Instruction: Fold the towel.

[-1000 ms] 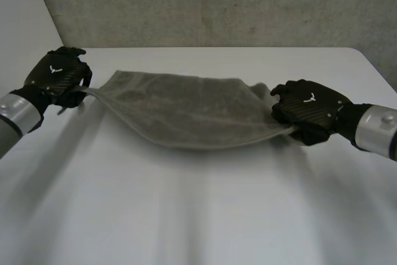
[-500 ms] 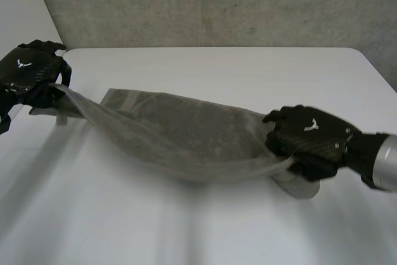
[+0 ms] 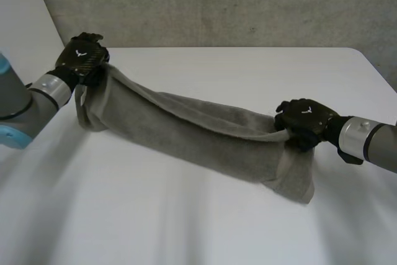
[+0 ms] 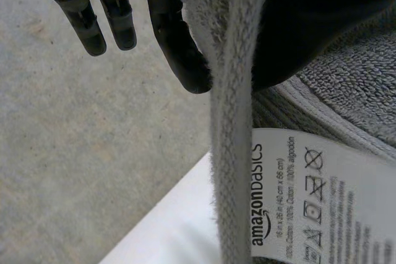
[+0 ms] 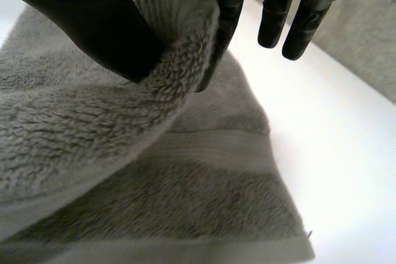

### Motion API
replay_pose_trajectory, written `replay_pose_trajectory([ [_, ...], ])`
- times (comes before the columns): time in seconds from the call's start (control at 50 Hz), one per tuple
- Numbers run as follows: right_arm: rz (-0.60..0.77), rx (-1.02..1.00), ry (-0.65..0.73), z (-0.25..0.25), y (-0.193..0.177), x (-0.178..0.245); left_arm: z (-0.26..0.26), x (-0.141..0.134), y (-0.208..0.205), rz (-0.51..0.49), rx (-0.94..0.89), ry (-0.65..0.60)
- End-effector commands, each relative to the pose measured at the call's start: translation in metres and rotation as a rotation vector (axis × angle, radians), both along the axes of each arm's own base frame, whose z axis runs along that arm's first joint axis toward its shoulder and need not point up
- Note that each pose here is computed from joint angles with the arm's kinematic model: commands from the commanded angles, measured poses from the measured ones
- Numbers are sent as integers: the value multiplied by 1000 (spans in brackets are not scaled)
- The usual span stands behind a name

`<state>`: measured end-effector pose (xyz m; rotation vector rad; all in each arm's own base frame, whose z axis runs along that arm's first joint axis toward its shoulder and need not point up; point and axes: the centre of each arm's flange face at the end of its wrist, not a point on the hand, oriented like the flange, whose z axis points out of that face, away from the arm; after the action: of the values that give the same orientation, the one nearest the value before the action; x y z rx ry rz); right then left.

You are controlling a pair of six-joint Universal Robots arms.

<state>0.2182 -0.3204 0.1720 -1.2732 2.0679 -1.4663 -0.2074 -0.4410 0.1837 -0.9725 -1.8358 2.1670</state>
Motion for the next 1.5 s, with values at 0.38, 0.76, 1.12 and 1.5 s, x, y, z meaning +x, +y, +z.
replay_pose_trajectory([
  [0.38,-119,-60,-77,-19,-25,11,-38,-18,-21,-22,-64,-1],
  [0.76,-237,-98,-34,-28,-38,0,-51,-30,-23,-11,-101,7],
  [1.12,-369,-104,-160,-19,-37,-8,-33,-33,-10,11,-108,13],
  [1.5,-351,-125,-170,-34,-47,-1,1,-26,11,70,-109,32],
])
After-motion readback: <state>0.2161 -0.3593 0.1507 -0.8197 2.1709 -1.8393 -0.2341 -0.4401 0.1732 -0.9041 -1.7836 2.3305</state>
